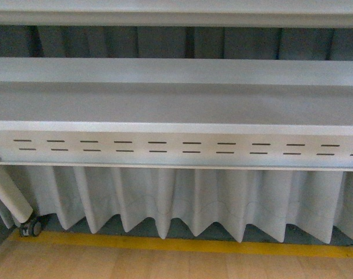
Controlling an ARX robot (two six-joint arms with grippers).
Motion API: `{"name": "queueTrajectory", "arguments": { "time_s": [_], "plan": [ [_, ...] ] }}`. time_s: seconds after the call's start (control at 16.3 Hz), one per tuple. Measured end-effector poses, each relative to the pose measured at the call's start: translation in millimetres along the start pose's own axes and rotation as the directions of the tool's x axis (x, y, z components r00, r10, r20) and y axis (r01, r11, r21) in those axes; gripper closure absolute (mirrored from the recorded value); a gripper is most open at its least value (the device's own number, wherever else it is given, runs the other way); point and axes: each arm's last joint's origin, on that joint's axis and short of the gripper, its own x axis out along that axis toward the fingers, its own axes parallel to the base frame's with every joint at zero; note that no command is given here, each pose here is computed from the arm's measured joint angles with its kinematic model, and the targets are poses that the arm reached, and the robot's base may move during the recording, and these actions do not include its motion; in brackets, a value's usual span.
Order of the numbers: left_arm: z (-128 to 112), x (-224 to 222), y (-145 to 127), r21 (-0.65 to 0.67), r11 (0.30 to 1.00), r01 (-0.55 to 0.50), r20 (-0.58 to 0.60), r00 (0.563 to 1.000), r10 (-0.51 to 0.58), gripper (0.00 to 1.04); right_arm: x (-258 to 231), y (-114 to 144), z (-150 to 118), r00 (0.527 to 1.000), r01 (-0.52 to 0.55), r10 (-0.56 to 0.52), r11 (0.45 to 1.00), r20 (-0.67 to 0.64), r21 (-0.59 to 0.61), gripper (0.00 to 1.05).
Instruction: Wind up and store yellow beetle toy
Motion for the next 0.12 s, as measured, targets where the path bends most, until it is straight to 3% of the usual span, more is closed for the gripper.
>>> {"name": "queueTrajectory", "arguments": {
  "time_s": [0.12],
  "plan": [
    [0.0, 0.0, 0.0, 0.000, 1.000, 0.000, 0.000, 1.000, 0.000, 0.07, 0.0, 0.0, 0.0, 1.000, 0.000, 0.000, 1.000, 0.000, 0.000, 0.07]
  ]
}}
